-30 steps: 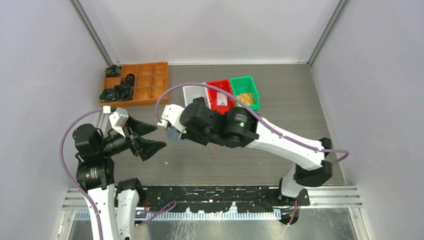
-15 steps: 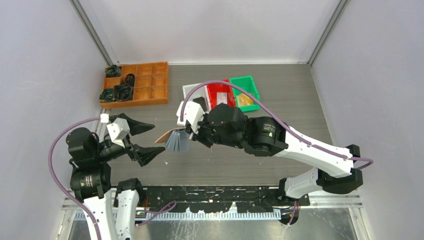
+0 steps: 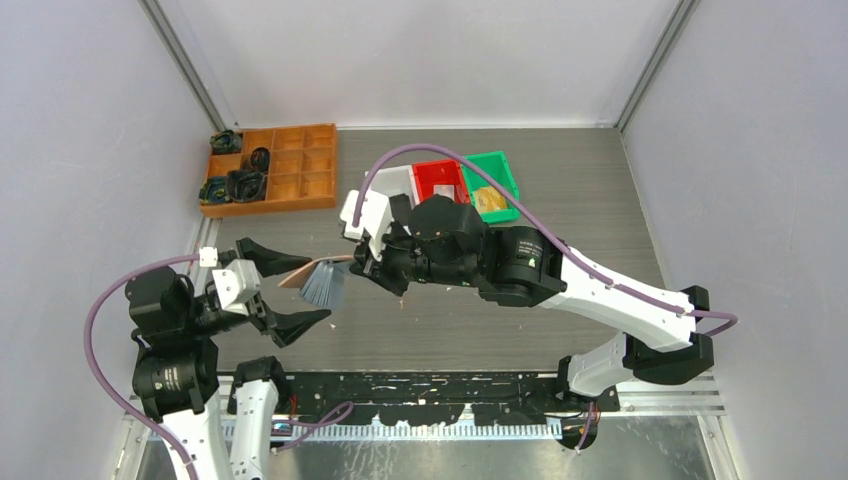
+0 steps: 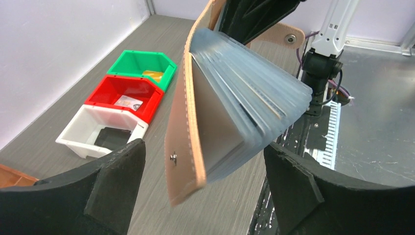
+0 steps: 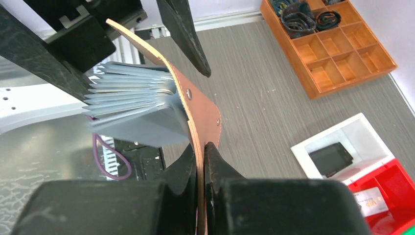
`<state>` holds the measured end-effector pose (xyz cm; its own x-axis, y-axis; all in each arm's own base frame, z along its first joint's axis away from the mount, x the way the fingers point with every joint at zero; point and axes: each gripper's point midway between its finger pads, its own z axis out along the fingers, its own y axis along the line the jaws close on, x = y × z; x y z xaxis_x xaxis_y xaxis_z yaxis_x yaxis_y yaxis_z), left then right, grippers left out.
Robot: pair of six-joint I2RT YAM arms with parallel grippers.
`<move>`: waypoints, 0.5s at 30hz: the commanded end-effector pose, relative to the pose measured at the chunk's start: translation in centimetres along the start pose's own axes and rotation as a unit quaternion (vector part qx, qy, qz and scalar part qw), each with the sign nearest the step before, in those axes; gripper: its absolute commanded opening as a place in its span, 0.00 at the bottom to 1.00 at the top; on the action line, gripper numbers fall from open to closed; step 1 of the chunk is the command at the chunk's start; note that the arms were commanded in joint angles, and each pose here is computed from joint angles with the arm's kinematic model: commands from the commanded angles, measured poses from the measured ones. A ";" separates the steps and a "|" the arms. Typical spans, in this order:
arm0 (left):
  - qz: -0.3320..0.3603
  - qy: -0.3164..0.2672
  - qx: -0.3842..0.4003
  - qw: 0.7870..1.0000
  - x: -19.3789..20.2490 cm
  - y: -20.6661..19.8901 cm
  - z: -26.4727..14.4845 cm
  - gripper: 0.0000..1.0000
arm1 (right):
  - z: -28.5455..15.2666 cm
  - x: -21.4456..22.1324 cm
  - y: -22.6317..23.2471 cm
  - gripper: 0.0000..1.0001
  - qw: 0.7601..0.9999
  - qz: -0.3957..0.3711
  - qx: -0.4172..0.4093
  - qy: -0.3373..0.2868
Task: Take the credit cards out of the card holder
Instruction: Remove the credit card from the card holder.
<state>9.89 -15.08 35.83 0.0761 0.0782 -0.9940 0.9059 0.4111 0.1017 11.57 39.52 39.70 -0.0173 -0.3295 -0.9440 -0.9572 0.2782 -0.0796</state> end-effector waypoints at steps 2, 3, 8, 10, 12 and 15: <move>0.047 0.004 -0.019 0.999 -0.5 0.4 -0.2 0.87 | -2.3 -5.8 1.4 0.00 0.993 0.018 -0.043 -0.107; 0.052 0.004 -0.024 0.998 -0.6 0.5 -0.2 0.86 | -2.3 -5.7 1.6 0.00 0.993 0.017 -0.047 -0.107; 0.068 0.004 -0.043 0.997 -1.1 1.3 -0.3 0.83 | -2.9 -4.9 2.1 0.01 0.992 0.006 -0.063 -0.114; 0.078 0.004 -0.057 0.995 -1.3 1.8 -0.4 0.82 | -3.4 -4.8 2.4 0.01 0.991 0.002 -0.071 -0.117; 0.086 0.002 -0.070 0.994 -1.7 2.3 -0.5 0.80 | -3.8 -4.8 2.7 0.01 0.989 0.001 -0.080 -0.121; 0.096 -0.001 -0.079 0.992 -2.2 2.8 -0.5 0.79 | -4.2 -4.4 2.9 0.00 0.989 -0.003 -0.087 -0.121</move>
<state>11.24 -14.19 35.86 0.1247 0.1279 -0.9839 0.8578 0.4844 0.1717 9.52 38.74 39.75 -0.0154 -0.2784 -0.9603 -0.9812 0.1892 -0.0391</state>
